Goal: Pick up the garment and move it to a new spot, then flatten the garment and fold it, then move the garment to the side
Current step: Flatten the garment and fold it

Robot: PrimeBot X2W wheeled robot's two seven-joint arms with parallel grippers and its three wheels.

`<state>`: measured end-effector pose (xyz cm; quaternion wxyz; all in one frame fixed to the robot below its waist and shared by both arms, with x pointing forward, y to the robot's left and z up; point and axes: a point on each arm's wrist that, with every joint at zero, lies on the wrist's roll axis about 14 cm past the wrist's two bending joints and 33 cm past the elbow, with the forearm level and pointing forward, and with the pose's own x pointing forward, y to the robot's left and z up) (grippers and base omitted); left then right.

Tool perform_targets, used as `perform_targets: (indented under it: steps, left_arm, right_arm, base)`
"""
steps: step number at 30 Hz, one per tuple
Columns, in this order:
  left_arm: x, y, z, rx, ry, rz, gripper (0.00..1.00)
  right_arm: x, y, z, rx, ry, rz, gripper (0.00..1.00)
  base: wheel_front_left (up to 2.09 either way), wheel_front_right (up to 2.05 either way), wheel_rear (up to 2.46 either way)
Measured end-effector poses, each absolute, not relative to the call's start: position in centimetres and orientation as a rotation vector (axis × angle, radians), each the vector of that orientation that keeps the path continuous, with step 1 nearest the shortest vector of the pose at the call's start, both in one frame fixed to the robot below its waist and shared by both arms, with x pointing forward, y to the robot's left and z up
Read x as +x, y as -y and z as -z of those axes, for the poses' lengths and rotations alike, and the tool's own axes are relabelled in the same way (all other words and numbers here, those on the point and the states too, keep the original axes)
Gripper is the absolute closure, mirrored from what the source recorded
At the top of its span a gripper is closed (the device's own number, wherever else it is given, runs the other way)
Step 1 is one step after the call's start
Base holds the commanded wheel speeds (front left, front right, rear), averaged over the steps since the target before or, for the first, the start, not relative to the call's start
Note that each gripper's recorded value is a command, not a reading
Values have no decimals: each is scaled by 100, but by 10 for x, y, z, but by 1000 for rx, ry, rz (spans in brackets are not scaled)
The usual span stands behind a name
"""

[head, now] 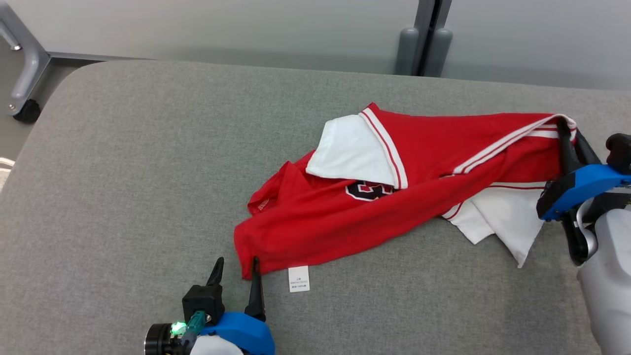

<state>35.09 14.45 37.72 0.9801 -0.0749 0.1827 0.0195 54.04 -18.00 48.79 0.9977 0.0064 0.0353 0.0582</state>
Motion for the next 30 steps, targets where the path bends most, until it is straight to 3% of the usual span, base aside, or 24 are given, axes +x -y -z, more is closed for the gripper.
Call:
perform_targets:
  steps: [1,9,21,30]
  left_arm:
    - [350,-146,-376,-150,-371,-44,0]
    - [348,-146,-374,-144,-379,-43,0]
    - [344,-130,-383,-136,-350,16,0]
    - [332,-129,-376,-128,-377,23,0]
  right_arm:
    - [541,183,-482,-5,-92,-109,0]
    - [533,188,-498,-31,-41,-74,0]
    - [438,179,-487,22,-10,-78,0]
    - [389,186,-472,75,-41,-41,0]
  base:
    - [0,0,0]
    - [0,0,0]
    - [0,0,0]
    - [0,0,0]
